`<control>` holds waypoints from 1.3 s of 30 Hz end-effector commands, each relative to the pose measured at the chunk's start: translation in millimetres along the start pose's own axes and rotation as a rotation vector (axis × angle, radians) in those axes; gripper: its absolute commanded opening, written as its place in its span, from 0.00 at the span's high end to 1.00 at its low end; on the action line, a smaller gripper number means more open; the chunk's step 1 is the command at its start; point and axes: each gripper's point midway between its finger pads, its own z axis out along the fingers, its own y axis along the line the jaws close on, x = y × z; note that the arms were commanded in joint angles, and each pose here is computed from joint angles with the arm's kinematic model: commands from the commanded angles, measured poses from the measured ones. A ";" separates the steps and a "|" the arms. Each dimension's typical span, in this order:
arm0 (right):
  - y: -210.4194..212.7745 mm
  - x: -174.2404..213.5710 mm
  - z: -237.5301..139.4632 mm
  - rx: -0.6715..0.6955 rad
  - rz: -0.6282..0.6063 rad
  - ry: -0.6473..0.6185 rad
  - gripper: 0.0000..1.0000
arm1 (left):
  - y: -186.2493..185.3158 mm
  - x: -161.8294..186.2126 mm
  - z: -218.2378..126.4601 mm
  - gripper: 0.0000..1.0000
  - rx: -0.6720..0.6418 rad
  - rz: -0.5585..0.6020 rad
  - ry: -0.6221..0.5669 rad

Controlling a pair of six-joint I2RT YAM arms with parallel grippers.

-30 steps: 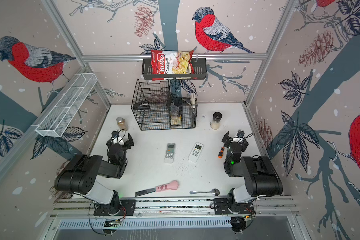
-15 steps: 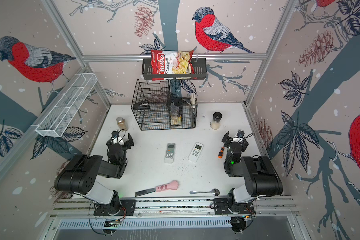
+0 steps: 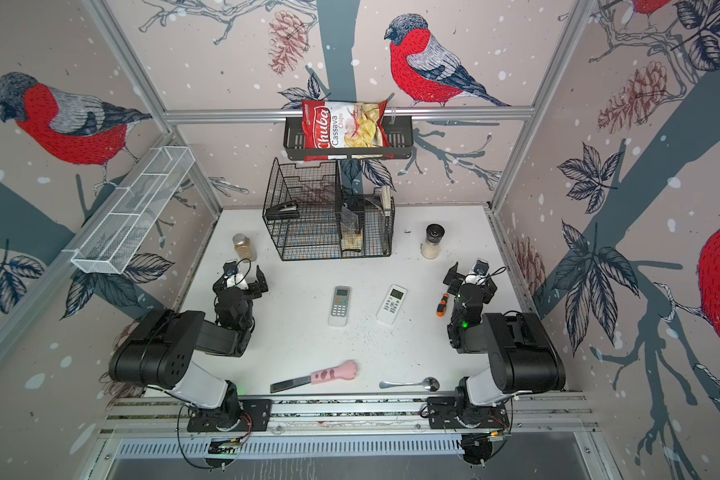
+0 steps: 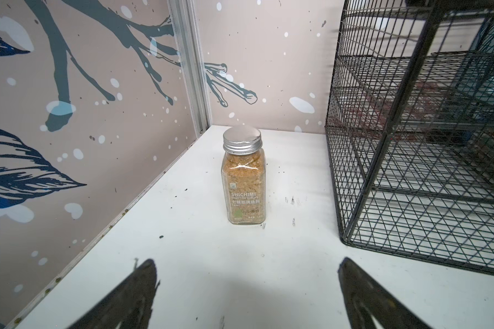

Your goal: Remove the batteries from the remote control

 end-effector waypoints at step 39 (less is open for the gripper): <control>121.3 47.2 -105.7 -0.046 0.088 0.790 0.01 | -40.4 -57.3 -36.0 0.02 0.097 -0.323 0.230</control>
